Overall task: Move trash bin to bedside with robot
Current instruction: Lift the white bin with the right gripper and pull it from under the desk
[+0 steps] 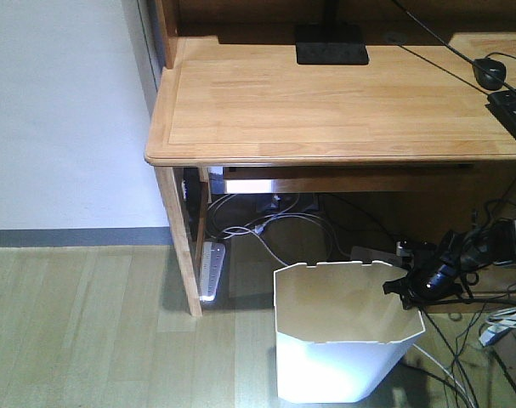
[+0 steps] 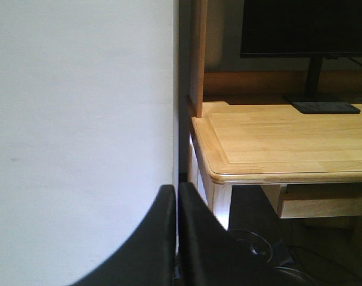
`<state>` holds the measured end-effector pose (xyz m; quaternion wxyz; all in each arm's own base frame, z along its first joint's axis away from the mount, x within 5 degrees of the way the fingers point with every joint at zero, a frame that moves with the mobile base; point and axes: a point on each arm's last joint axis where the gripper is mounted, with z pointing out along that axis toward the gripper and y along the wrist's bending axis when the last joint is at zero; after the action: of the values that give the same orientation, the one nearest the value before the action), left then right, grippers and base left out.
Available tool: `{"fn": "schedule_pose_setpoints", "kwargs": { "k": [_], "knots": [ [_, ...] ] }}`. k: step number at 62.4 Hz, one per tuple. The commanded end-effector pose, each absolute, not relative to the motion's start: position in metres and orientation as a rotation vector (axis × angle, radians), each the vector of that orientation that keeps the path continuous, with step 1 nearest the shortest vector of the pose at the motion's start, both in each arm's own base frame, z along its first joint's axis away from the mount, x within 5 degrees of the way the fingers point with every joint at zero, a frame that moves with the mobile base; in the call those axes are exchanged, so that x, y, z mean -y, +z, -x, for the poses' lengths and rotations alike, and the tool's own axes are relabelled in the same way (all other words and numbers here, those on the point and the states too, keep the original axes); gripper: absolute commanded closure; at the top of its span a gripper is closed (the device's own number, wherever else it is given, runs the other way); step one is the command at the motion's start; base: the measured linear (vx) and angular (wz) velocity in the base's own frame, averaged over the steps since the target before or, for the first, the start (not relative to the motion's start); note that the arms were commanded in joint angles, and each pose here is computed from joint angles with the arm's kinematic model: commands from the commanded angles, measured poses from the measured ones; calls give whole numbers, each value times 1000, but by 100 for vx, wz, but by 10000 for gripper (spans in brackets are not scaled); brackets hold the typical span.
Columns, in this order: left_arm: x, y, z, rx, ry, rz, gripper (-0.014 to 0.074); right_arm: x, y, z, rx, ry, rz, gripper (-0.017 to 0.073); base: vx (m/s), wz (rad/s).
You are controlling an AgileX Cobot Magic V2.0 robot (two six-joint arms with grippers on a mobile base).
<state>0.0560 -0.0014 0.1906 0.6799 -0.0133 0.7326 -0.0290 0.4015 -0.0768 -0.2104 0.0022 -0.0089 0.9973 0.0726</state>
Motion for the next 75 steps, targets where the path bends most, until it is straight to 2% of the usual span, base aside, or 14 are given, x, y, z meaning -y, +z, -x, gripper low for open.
{"fn": "schedule_pose_setpoints", "kwargs": {
  "k": [1,8,18,32,45,75],
  "knots": [
    [2,188,-57,-1587,-80,35,599,71,-182,-422,-3066,373,-15,569,0,0],
    [2,188,-57,-1587,-80,35,599,66,-177,-423,-3061,474,11,565,0,0],
    [2,188,-57,-1587,-80,35,599,63,-158,-431,-3052,532,28,566,0,0],
    [2,188,-57,-1587,-80,35,599,67,-110,-434,-2932,406,31,565,0,0],
    [2,188,-57,-1587,-80,35,599,56,-66,-412,-2858,490,105,565,0,0],
    [2,188,-57,-1587,-80,35,599,29,30,-350,-2789,559,91,565,0,0]
  ]
}}
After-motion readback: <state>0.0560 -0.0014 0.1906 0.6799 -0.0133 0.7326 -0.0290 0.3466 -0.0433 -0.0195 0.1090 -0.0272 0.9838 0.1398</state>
